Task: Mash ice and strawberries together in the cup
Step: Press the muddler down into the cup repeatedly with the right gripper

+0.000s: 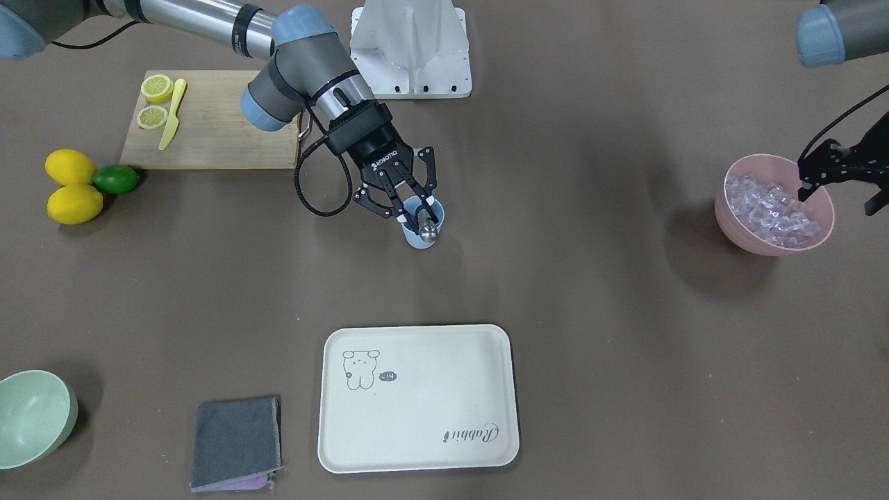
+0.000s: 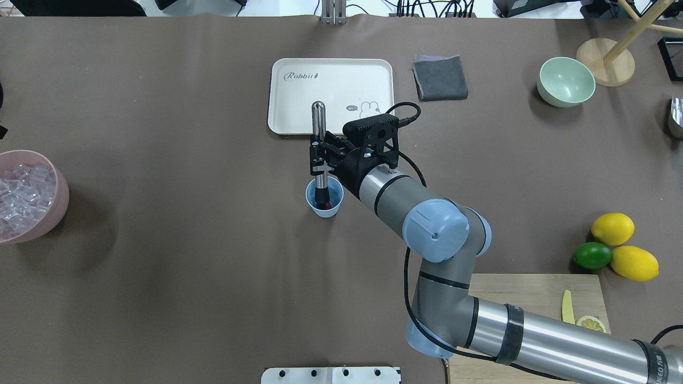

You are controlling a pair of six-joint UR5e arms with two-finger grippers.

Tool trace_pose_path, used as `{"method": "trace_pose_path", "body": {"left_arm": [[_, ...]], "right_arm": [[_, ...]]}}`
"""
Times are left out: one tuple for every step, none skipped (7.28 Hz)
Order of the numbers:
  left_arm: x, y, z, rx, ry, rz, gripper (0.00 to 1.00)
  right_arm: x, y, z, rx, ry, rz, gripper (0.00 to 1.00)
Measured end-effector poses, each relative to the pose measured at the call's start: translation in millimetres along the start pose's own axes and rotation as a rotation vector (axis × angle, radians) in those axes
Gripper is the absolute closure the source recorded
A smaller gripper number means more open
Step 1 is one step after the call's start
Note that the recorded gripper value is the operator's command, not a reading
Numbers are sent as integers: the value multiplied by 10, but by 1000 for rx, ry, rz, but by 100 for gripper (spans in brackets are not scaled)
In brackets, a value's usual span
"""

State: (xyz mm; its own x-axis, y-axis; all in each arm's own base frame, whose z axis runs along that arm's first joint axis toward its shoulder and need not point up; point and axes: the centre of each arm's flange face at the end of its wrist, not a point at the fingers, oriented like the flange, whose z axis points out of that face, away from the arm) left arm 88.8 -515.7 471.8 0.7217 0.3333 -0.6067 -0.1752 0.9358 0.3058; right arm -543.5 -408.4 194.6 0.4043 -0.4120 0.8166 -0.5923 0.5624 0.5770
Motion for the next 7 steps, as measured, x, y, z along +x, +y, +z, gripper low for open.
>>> {"method": "trace_pose_path", "body": {"left_arm": [[1, 1, -2, 0, 0, 0, 3], [1, 1, -2, 0, 0, 0, 3], [1, 0, -1, 0, 0, 0, 3], [4, -1, 1, 0, 0, 1, 3], [7, -2, 2, 0, 0, 1, 3], [8, -3, -1, 0, 0, 2, 3], [7, -3, -3, 1, 0, 1, 3]], "right_arm": [[-10, -41, 1, 4, -3, 1, 100], [-73, -156, -28, 18, -17, 3, 100], [-149, -317, -85, 33, -38, 1, 100], [-178, -467, -133, 37, -54, -3, 100], [-160, -534, -151, 34, -56, -7, 100], [-139, -483, -147, 21, -54, -12, 100], [-133, -367, -130, 3, -50, -16, 100]]}}
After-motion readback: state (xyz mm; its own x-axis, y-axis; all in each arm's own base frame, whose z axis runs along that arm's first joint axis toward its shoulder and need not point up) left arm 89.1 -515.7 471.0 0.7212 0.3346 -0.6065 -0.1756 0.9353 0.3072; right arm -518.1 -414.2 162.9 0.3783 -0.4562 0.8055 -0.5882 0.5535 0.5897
